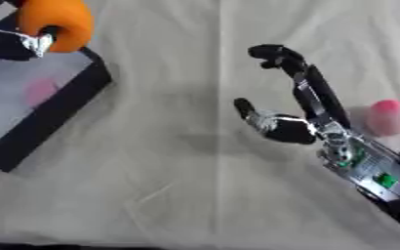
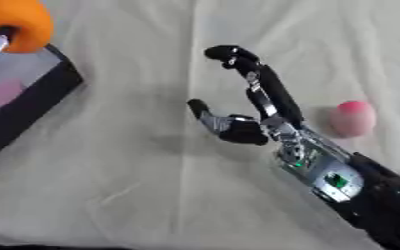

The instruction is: Pick up the objects with one hand, pass them to the other hand, and then place them into the box on the other side of the table.

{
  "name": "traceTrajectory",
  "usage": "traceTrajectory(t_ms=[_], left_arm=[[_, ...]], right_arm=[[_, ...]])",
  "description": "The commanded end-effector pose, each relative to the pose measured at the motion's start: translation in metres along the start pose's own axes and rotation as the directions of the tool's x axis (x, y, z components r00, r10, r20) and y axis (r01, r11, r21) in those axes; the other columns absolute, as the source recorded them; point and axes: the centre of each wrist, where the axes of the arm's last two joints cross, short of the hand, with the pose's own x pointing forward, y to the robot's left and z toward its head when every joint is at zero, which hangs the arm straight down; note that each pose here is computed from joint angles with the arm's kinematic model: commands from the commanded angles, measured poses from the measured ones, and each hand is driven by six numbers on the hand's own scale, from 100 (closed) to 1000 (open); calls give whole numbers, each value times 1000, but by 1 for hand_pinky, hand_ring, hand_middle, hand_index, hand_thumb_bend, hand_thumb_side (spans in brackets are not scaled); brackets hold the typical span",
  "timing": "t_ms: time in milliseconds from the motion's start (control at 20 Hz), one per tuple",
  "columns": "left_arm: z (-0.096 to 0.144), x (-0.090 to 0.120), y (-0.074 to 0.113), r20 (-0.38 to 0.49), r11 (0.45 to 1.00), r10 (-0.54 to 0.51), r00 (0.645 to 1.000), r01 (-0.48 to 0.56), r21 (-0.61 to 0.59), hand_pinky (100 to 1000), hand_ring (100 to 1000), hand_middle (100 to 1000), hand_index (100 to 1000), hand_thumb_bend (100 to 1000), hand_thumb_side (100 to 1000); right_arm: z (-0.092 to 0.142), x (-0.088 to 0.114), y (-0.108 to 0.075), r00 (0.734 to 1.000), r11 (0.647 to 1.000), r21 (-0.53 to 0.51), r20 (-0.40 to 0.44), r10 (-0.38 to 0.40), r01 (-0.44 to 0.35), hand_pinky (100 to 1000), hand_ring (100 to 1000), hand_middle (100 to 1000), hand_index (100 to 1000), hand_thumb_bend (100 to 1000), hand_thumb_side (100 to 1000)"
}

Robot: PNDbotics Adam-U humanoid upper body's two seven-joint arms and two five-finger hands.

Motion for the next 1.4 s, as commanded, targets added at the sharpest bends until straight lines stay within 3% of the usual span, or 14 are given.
traceTrajectory(t_ms=[50,500,1050,1350,1400], left_arm=[[14,-19,24,-75,998,-3,997,7,61,812,549,437,391,100,100],[34,-71,31,-259,993,26,966,4,116,814,551,438,394,100,100],[41,-110,21,-376,992,16,927,32,123,821,565,456,417,100,100],[44,-128,11,-433,993,4,901,46,104,833,593,495,529,100,100],[44,-131,9,-442,994,-3,897,52,100,843,608,521,572,157,100]], right_arm=[[-3,3,-7,999,1000,-14,22,27,-27,779,861,815,858,353,468],[-4,5,-2,999,999,-32,22,24,-23,777,859,809,849,356,473],[-7,8,3,1000,998,-65,25,14,-12,775,859,808,848,359,475],[-6,9,6,1000,998,-59,20,19,-18,775,859,808,846,361,478],[-6,9,6,1000,998,-58,20,19,-18,775,859,808,846,361,479]])
